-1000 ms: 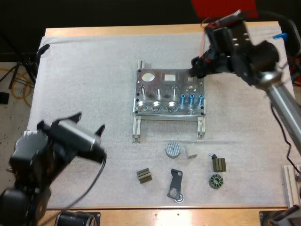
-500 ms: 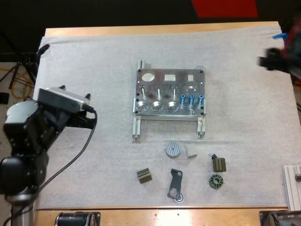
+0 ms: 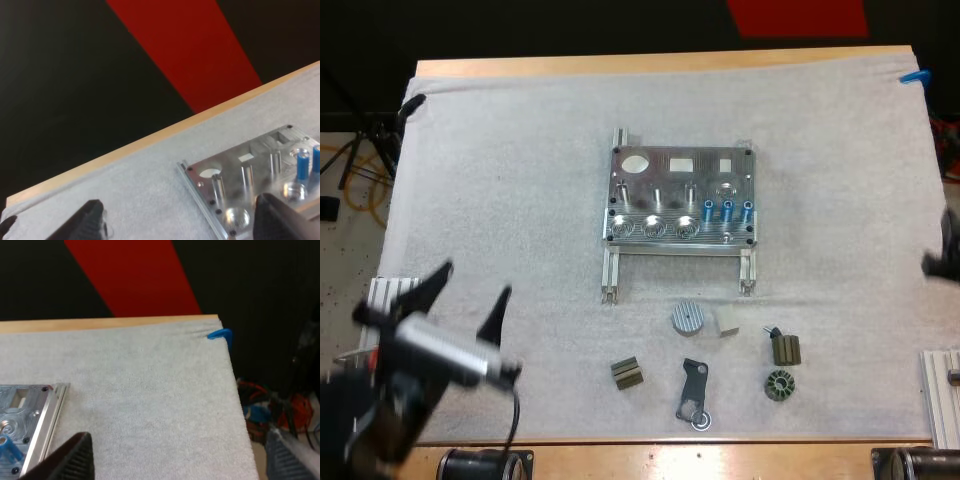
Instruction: Load cells from left to right
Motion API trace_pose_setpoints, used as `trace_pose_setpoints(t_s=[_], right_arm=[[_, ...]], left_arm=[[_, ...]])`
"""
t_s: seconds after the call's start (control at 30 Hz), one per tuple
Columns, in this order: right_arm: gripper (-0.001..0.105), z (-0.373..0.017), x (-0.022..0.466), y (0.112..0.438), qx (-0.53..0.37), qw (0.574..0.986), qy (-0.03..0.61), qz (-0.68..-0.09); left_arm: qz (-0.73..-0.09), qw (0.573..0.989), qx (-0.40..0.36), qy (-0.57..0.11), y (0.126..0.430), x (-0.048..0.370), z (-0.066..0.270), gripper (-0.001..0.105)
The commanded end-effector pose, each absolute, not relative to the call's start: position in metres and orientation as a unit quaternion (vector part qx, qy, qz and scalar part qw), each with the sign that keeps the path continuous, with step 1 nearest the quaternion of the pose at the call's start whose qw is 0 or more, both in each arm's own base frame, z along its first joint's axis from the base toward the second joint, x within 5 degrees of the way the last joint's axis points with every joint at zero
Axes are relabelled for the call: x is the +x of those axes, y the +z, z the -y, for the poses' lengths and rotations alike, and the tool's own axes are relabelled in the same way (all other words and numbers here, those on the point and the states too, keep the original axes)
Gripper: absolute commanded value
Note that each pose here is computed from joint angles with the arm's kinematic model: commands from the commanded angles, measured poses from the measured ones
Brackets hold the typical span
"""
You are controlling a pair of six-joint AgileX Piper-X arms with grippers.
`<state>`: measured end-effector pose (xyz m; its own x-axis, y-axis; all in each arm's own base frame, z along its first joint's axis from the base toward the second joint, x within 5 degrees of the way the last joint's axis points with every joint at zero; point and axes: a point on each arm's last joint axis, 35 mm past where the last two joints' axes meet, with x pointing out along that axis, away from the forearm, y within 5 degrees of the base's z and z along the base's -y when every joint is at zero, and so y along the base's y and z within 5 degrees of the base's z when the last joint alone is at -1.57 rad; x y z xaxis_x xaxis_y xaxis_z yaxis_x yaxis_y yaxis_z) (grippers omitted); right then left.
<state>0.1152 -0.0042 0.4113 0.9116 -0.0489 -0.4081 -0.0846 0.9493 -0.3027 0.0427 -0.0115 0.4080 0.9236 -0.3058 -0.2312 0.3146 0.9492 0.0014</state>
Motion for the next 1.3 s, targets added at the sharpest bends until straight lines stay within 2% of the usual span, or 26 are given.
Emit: trace_pose_setpoints(t_s=[0.0,0.23,0.4,0.53,0.6,0.87,0.97,1.1,1.27], right_arm=[[0.068,0.004,0.1,0.409,-0.162,0.968,0.009,-0.191],[0.068,0.001,0.027,0.386,-0.13,0.985,-0.009,-0.11],[0.068,0.0,-0.008,0.365,-0.127,0.989,-0.015,-0.072],[0.068,0.001,-0.013,0.357,-0.126,0.985,-0.023,-0.114],[0.068,0.001,-0.011,0.355,-0.124,0.985,-0.02,-0.117],[0.068,0.0,-0.003,0.347,-0.135,0.983,0.005,-0.124],[0.068,0.0,0.003,0.336,-0.139,0.98,0.013,-0.144],[0.068,-0.002,0.015,0.316,-0.134,0.974,0.044,-0.175],[0.068,-0.002,0.022,0.295,-0.129,0.966,0.06,-0.215]], left_arm=[[-0.118,0.98,0.018,-0.158,0.399,0.031,0.011,0.061],[-0.108,0.981,0.019,-0.158,0.366,-0.027,0.006,0.061],[-0.143,0.977,0.016,-0.158,0.358,-0.029,0.006,0.061],[-0.183,0.971,-0.003,-0.153,0.352,-0.034,0.006,0.061],[-0.19,0.97,-0.004,-0.153,0.35,-0.033,0.006,0.061],[-0.165,0.977,0.001,-0.136,0.332,0.0,0.007,0.061],[-0.165,0.977,-0.012,-0.133,0.315,0.019,0.008,0.061],[-0.208,0.969,-0.04,-0.126,0.292,0.028,0.009,0.061],[-0.21,0.969,-0.041,-0.126,0.29,0.029,0.009,0.061]])
